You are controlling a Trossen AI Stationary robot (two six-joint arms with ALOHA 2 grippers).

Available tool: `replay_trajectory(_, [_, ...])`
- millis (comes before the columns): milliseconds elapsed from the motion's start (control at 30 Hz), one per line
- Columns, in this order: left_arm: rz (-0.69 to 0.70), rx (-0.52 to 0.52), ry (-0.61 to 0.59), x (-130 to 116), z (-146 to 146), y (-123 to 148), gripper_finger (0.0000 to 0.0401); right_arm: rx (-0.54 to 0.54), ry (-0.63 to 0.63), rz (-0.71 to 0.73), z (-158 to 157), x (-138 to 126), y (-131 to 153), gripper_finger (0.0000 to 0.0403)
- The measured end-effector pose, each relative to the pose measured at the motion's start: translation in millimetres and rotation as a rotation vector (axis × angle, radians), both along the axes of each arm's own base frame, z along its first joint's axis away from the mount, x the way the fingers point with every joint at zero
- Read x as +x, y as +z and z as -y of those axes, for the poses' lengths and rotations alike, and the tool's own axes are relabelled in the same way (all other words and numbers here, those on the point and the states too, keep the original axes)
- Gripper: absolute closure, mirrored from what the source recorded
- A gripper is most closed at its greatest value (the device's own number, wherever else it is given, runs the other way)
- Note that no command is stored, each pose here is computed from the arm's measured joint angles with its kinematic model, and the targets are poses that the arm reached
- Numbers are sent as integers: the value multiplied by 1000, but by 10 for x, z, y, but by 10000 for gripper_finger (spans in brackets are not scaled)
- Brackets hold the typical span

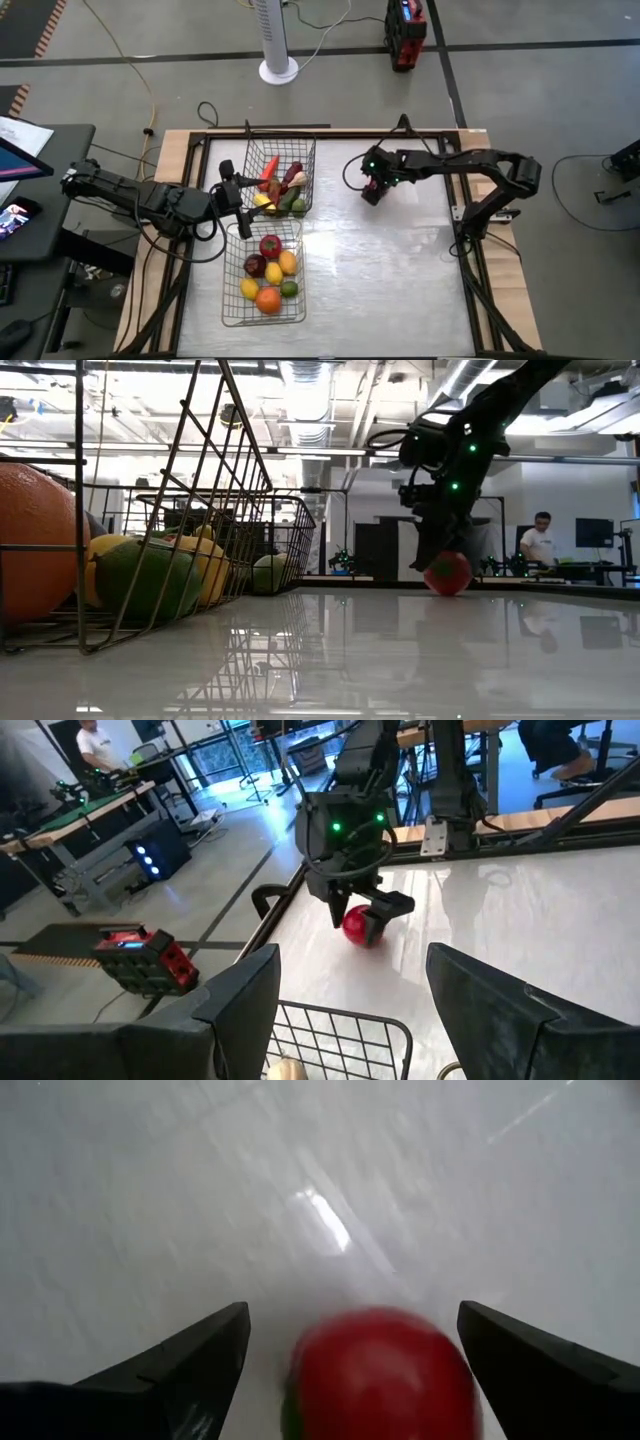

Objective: Sort produce into baskets
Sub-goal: Put the red tomato into the gold wire basket

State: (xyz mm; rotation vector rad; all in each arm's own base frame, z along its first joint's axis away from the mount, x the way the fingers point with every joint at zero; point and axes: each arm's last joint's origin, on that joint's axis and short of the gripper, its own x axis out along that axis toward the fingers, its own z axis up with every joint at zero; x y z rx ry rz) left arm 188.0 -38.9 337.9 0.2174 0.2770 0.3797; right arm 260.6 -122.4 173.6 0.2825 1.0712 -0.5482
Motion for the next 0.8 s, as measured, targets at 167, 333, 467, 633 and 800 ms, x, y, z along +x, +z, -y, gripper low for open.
replay_trajectory(167, [0, -1, 0, 0, 0, 0, 159, 34, -22, -28, -65, -12, -22, 19])
replay_trajectory(333, [0, -1, 0, 0, 0, 0, 159, -7, -10, -115, -140, -41, -42, 19])
replay_trajectory(467, [0, -2, 0, 0, 0, 0, 159, -56, 1, -148, -191, -32, -43, 19])
replay_trajectory(633, [0, -2, 0, 0, 0, -1, 159, -118, -15, -172, -206, -30, -35, 19])
replay_trajectory(800, [0, -2, 0, 0, 0, -1, 159, -172, -7, -149, -230, -34, 56, 19])
